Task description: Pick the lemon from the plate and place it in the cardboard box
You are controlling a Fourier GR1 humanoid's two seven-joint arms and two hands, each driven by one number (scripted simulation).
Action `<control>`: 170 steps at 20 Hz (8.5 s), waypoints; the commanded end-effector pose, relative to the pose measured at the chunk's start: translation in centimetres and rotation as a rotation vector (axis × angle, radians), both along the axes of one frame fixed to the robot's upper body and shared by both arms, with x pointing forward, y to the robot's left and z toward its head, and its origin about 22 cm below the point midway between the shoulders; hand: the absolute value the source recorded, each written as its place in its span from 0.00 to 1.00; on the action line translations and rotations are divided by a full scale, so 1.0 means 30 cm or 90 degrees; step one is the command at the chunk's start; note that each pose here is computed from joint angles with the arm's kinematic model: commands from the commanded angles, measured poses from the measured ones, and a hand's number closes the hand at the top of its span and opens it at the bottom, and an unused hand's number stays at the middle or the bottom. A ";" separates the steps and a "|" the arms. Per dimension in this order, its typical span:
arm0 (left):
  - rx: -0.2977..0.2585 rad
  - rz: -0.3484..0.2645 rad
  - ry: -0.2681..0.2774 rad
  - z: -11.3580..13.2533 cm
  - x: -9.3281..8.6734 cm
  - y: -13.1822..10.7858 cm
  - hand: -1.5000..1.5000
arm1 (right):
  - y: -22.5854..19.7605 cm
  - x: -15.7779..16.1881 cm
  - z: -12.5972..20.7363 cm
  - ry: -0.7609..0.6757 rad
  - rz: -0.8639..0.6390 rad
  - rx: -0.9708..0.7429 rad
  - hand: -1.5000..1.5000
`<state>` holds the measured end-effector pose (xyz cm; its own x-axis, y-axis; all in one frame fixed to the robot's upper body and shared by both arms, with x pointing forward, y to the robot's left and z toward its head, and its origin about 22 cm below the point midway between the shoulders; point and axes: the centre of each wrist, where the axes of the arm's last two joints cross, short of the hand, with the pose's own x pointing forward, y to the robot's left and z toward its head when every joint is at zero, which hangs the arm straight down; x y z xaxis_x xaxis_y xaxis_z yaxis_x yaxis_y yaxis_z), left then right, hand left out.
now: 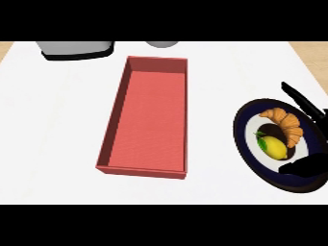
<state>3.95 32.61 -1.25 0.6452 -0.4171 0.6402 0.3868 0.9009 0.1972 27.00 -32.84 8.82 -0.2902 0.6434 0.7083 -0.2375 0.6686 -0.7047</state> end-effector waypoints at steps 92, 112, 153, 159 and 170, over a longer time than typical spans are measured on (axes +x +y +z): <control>-0.130 -0.085 -0.434 0.148 0.306 -0.169 0.50 | 0.390 -0.092 -0.065 -0.230 0.664 -0.419 1.00; -0.118 -0.033 -0.432 0.143 0.293 -0.150 0.50 | 0.378 0.044 0.164 -0.415 0.787 -0.094 1.00; -0.126 -0.050 -0.442 0.173 0.323 -0.183 0.50 | 0.545 0.274 0.461 -0.337 0.624 -0.036 1.00; -0.129 -0.056 -0.450 0.181 0.326 -0.185 0.50 | 0.624 0.297 0.350 -0.236 0.615 -0.076 1.00; -0.124 -0.061 -0.448 0.181 0.339 -0.182 0.50 | 0.774 0.307 0.153 -0.076 0.630 0.042 0.00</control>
<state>6.56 31.29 -0.71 0.5005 -0.4273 0.7530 0.3637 0.8930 0.2650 36.15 -10.94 15.08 -0.8124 0.0744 0.5784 -0.5546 0.2077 -0.8057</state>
